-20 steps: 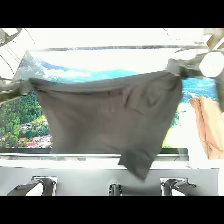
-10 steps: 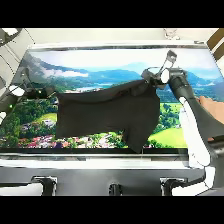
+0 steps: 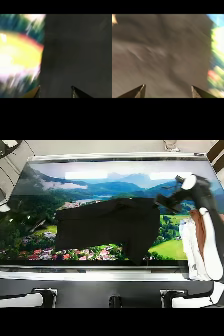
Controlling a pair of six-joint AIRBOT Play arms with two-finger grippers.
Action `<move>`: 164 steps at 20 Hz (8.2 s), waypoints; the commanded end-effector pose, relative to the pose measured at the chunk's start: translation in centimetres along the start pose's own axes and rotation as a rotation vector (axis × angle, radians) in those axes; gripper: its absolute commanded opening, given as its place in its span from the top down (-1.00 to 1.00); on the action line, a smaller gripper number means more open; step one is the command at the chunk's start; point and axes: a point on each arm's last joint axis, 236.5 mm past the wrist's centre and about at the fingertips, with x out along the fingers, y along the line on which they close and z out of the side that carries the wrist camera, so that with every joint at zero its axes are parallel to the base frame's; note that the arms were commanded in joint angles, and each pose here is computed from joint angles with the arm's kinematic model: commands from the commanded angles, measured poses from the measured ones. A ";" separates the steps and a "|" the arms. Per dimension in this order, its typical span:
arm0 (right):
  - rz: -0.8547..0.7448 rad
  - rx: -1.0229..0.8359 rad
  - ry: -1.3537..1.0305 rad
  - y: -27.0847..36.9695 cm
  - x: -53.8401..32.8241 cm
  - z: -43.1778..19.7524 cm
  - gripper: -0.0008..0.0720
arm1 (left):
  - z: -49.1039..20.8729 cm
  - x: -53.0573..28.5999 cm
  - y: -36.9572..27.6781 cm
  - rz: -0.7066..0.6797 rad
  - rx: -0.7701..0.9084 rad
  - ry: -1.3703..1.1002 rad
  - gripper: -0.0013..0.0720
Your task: Fold the shirts.
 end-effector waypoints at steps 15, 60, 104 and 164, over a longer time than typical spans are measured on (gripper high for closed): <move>-0.069 -0.150 0.262 -2.2 -2.6 -6.6 -0.87 | -9.2 6.4 3.7 -0.066 -0.158 0.084 0.31; 0.081 -0.361 -1.675 4.4 -57.8 -16.3 0.84 | -17.1 -55.4 -26.0 -0.125 0.579 -1.786 0.91; -0.100 -0.036 0.295 -7.7 5.0 -4.9 0.84 | -1.2 4.1 -2.9 -0.050 0.089 0.333 0.91; 0.081 0.219 0.313 -11.1 7.2 -28.0 0.04 | -18.0 7.3 2.7 -0.008 -0.010 0.250 0.90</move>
